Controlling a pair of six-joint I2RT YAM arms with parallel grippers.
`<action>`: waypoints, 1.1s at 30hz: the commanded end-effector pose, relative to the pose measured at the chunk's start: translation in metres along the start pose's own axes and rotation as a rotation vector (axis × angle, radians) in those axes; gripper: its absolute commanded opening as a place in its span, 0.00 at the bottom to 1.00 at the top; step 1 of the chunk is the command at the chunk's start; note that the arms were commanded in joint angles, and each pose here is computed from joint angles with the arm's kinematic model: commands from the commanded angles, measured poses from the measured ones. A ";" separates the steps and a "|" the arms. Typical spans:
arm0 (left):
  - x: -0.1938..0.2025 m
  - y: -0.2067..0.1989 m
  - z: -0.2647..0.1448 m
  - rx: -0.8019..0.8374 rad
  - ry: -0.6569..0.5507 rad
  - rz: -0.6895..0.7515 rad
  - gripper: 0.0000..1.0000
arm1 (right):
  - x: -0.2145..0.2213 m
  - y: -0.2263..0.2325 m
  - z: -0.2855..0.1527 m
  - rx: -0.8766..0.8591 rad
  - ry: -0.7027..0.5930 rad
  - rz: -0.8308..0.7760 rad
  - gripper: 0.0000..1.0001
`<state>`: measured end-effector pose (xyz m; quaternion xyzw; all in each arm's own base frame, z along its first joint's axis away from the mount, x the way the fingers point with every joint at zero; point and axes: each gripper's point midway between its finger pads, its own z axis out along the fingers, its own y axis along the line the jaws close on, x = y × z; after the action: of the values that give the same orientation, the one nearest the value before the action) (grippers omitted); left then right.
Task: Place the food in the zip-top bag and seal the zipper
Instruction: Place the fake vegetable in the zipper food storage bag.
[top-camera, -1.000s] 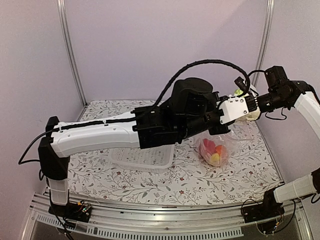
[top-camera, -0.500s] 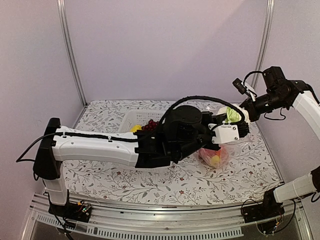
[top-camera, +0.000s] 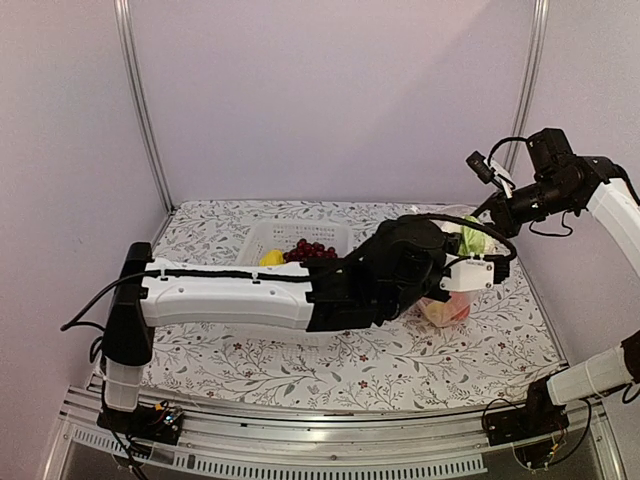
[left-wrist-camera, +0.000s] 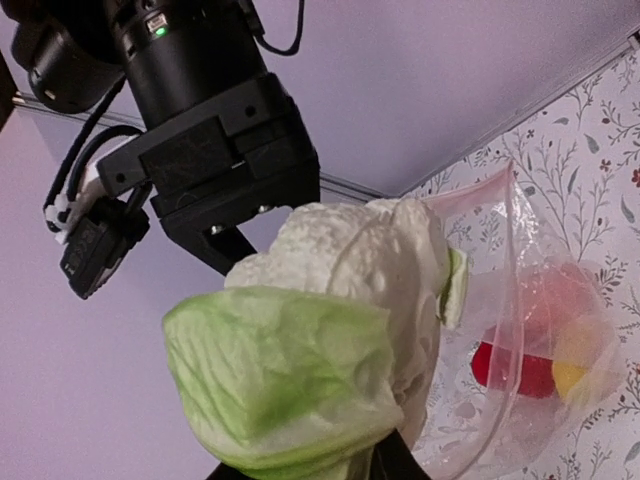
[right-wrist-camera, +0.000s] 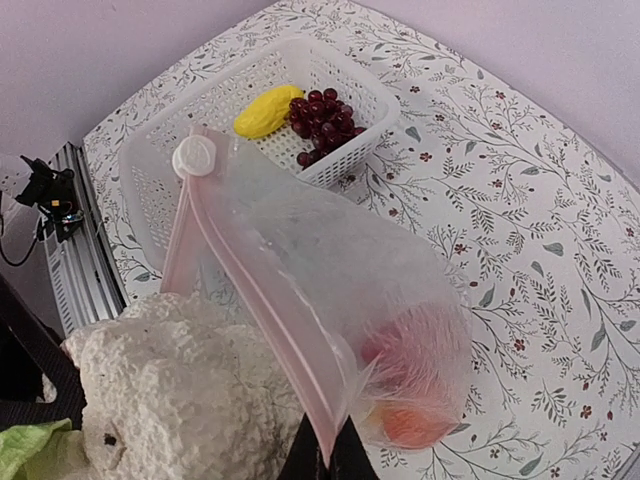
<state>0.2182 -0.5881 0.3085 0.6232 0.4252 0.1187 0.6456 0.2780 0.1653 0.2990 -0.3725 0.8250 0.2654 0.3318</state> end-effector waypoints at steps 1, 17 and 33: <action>0.032 -0.029 0.022 0.049 0.180 0.189 0.21 | -0.001 0.015 -0.003 -0.049 -0.011 -0.008 0.00; 0.064 -0.017 0.033 0.031 0.316 0.252 0.20 | -0.005 0.013 0.000 -0.060 -0.008 0.015 0.00; 0.028 0.052 0.017 -0.260 0.234 0.099 0.89 | -0.003 0.012 0.005 -0.079 0.009 0.052 0.00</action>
<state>0.2932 -0.5760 0.2700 0.6056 0.4522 0.3038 0.5800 0.2700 0.1735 0.2941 -0.3681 0.8271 0.2993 0.3015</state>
